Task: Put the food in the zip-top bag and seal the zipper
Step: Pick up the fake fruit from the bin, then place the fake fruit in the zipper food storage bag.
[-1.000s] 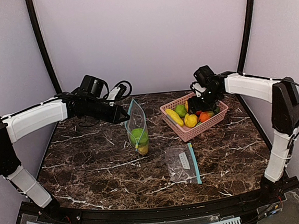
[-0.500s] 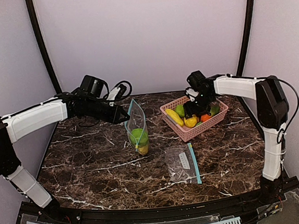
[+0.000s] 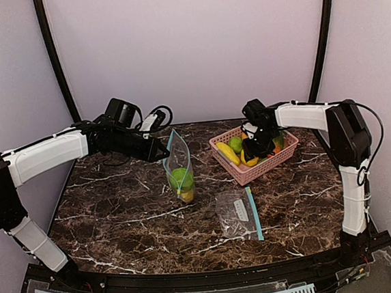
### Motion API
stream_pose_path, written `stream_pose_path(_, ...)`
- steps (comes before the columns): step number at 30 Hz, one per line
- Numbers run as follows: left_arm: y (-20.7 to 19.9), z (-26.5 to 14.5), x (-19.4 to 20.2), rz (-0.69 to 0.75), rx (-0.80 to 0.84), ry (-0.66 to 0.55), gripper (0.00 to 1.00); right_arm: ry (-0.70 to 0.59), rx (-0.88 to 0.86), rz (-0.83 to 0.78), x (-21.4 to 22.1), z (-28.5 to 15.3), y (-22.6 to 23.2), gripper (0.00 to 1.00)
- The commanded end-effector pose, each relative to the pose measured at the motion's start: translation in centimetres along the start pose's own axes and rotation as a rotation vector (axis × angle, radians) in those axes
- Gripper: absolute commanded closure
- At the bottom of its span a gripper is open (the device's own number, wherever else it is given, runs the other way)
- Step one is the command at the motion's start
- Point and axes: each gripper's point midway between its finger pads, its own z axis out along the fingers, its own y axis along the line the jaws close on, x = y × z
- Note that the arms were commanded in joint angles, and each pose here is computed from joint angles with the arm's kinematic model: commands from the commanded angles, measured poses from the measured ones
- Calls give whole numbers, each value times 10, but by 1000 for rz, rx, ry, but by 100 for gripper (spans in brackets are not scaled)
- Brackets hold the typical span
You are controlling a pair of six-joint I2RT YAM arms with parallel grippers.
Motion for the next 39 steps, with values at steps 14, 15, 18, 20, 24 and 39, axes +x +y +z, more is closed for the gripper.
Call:
stream_pose_path(14, 1, -6, -3, 11, -10, -1, 99, -198, -136, 40, -19, -97, 18, 63)
stream_pose_path(15, 1, -6, -3, 10, -8, -1, 99, -215, -166, 31, -19, -109, 25, 63)
stream_pose_path(18, -1, -6, -3, 9, 3, -3, 99, -239, -327, -8, -13, -142, 58, 63)
stream_pose_path(20, -2, -6, -4, 8, 8, -4, 99, -248, -464, -32, -7, -165, 83, 63)
stream_pose_path(24, -2, -5, -3, 7, 8, -1, 99, -244, -722, -106, 6, -202, 138, 63)
stream_pose_path(39, -3, -6, -3, 7, 12, 0, 99, -135, -1210, -258, 25, -243, 255, 63)
